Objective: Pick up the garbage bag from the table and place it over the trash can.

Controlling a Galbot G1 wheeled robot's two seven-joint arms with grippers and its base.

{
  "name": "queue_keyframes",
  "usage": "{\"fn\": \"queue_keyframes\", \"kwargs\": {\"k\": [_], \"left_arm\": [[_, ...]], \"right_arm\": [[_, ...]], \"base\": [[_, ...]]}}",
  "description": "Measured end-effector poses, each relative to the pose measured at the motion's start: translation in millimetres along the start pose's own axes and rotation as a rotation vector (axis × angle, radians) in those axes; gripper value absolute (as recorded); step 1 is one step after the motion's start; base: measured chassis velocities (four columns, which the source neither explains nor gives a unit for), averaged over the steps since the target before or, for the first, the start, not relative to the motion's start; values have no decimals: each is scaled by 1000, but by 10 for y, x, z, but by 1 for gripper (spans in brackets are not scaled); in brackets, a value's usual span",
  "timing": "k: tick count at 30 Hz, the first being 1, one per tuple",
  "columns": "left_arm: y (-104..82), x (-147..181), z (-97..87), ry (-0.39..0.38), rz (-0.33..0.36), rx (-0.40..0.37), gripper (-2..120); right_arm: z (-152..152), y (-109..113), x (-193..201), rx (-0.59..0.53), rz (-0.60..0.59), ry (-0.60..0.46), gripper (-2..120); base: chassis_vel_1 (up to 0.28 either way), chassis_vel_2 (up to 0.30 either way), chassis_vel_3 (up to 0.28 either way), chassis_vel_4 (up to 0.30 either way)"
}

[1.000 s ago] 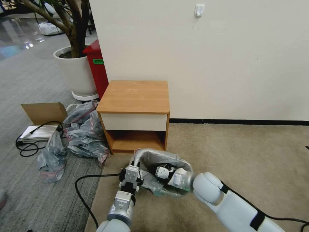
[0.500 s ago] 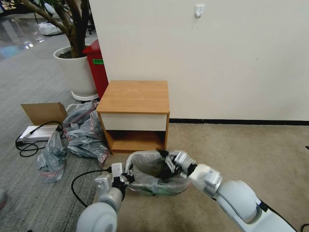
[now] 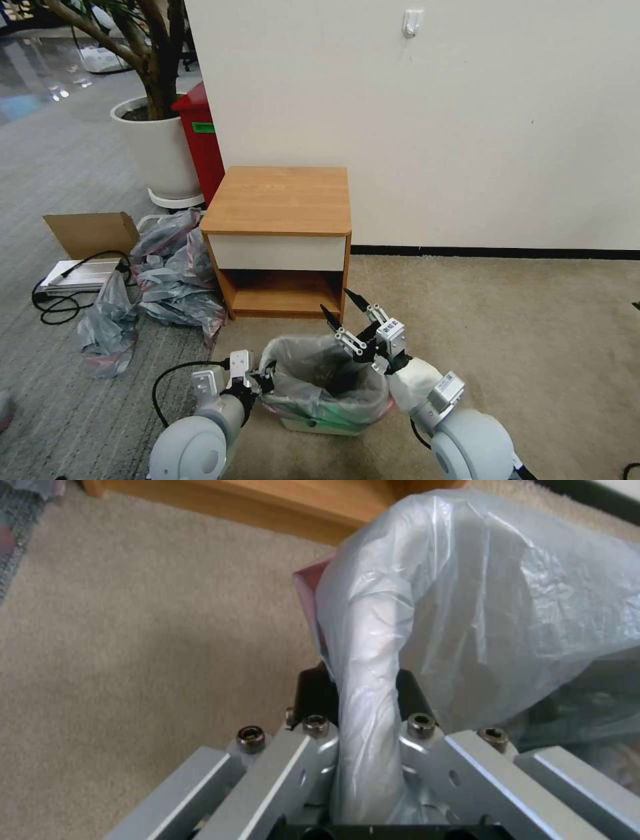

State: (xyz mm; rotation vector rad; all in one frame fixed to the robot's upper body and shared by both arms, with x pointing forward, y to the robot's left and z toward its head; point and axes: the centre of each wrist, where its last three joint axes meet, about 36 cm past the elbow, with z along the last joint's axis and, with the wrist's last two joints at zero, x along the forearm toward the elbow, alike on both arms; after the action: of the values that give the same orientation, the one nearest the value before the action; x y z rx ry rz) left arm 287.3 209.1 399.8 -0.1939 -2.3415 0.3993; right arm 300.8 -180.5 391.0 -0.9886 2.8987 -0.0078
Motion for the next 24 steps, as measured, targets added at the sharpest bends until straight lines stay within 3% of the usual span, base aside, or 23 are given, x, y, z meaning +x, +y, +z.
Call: {"fn": "queue_keyframes", "kwargs": {"k": [4, 6, 10, 12, 16, 19, 22, 24], "left_arm": [[-13, 0, 8, 1, 5, -13, 24], [-18, -1, 12, 0, 4, -16, 27], [-21, -3, 15, -2, 2, -19, 36], [-28, -9, 25, -7, 0, -15, 51], [-38, -10, 31, -14, -3, -9, 62], [-60, 5, 35, -26, -13, -5, 77], [-78, 43, 25, -58, -35, -34, 85], [-79, 75, 27, -123, -72, -96, 95]], "right_arm": [[82, -13, 5, 1, -1, 7, 92], [88, -18, 1, 1, -2, 7, 96], [88, -27, -9, 3, -2, 6, 100], [94, -41, -19, 6, -1, 6, 100], [110, -45, -18, 5, 0, 9, 100], [125, -40, -21, 0, 5, 10, 100], [133, -27, -20, -7, 21, 10, 100], [148, 13, -13, -21, 87, 13, 100]], "base": [[0, 0, 0, 0], [0, 0, 0, 0], [0, 0, 0, 0], [0, 0, 0, 0], [0, 0, 0, 0], [0, 0, 0, 0], [0, 0, 0, 0], [0, 0, 0, 0]]}}
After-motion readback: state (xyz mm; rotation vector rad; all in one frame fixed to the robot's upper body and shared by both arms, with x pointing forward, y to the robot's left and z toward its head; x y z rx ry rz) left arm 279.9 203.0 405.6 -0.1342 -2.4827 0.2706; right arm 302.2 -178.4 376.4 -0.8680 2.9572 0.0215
